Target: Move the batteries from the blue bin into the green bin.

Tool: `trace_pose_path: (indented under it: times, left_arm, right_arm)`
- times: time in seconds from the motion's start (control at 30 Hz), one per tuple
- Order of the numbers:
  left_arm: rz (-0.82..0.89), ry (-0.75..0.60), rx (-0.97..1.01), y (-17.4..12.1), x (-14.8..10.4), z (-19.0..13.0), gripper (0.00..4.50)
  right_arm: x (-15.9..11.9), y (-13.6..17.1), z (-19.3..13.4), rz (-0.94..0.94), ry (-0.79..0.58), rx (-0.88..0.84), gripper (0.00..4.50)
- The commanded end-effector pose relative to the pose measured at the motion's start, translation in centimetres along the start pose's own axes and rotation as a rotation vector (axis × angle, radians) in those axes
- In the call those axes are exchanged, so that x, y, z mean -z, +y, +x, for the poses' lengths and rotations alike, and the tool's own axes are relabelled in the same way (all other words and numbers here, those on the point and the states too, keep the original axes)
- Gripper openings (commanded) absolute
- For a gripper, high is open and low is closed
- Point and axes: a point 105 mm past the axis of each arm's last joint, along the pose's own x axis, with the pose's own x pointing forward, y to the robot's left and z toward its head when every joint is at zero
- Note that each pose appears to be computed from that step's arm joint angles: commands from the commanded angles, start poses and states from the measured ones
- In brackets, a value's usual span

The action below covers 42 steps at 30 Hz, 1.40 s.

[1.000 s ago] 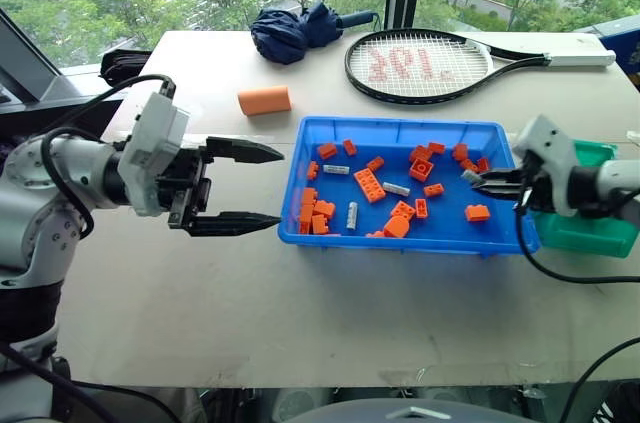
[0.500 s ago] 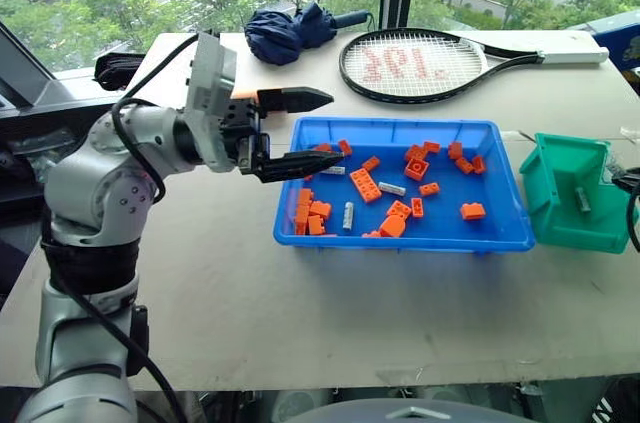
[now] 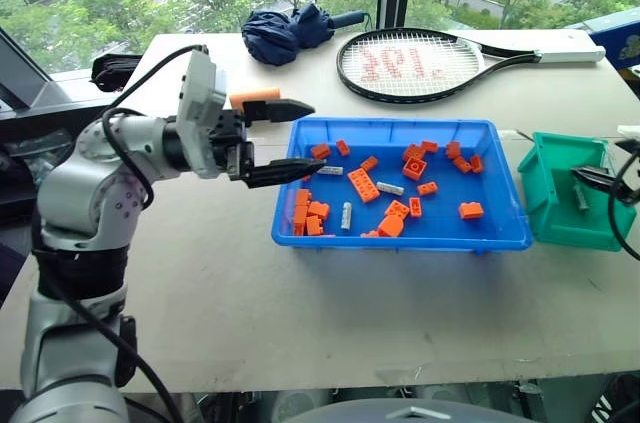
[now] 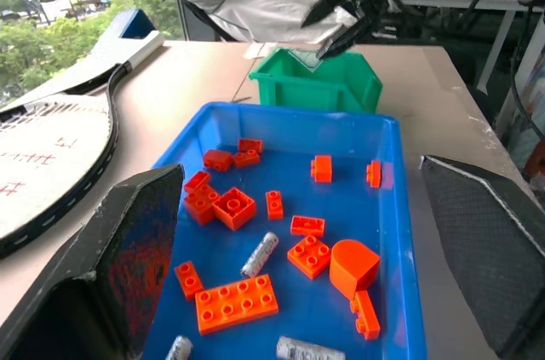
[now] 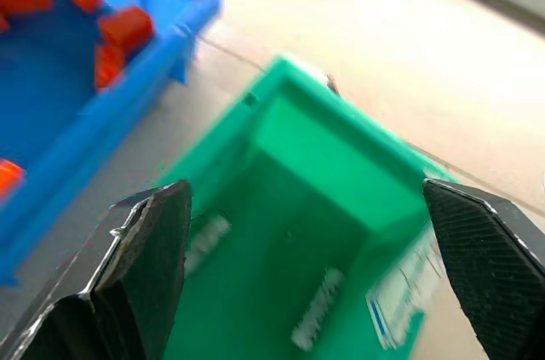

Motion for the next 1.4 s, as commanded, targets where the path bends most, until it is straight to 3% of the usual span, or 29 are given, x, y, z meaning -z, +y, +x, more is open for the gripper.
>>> trace_pose_path:
  times: [0.03, 0.23, 0.4, 0.67, 0.87, 1.0, 1.17, 1.2, 1.4]
  left_arm:
    - [0.043, 0.070, -0.028, 0.1, 0.6, -2.1, 4.50]
    - [0.037, 0.135, -0.052, -0.1, 1.6, -3.7, 4.50]
    - [0.029, 0.177, -0.063, -0.6, 2.0, -4.7, 4.50]
    - [0.034, 0.203, -0.080, -0.8, 2.3, -5.1, 4.50]
    - [0.041, 0.198, -0.085, -0.7, 2.1, -4.9, 4.50]
    - [0.049, 0.196, -0.092, -0.6, 2.1, -4.9, 4.50]
    - [0.050, 0.192, -0.091, -0.6, 2.1, -4.7, 4.50]
    - [0.051, 0.190, -0.090, -0.6, 2.1, -4.7, 4.50]
    - [0.065, 0.156, -0.072, -0.5, 1.4, -4.0, 4.50]
  right_arm:
    - [-2.3, 5.1, 2.5, -0.028, -0.066, -0.199, 4.45]
    - [-3.4, 11.9, 7.5, -0.057, -0.100, -0.410, 4.45]
    - [-3.3, 14.4, 11.2, -0.067, -0.092, -0.446, 4.45]
    - [-3.0, 17.4, 14.3, -0.179, -0.063, -0.536, 4.45]
    - [-1.9, 17.4, 15.8, -0.216, 0.077, -0.537, 4.45]
    - [-1.0, 17.7, 15.5, -0.207, 0.170, -0.583, 2.76]
    - [-1.0, 17.7, 15.2, -0.211, 0.181, -0.594, 0.26]
    - [-1.1, 17.7, 15.2, -0.208, 0.173, -0.587, 0.09]
    - [-3.2, 15.7, 14.3, -0.182, 0.100, -0.508, 0.09]
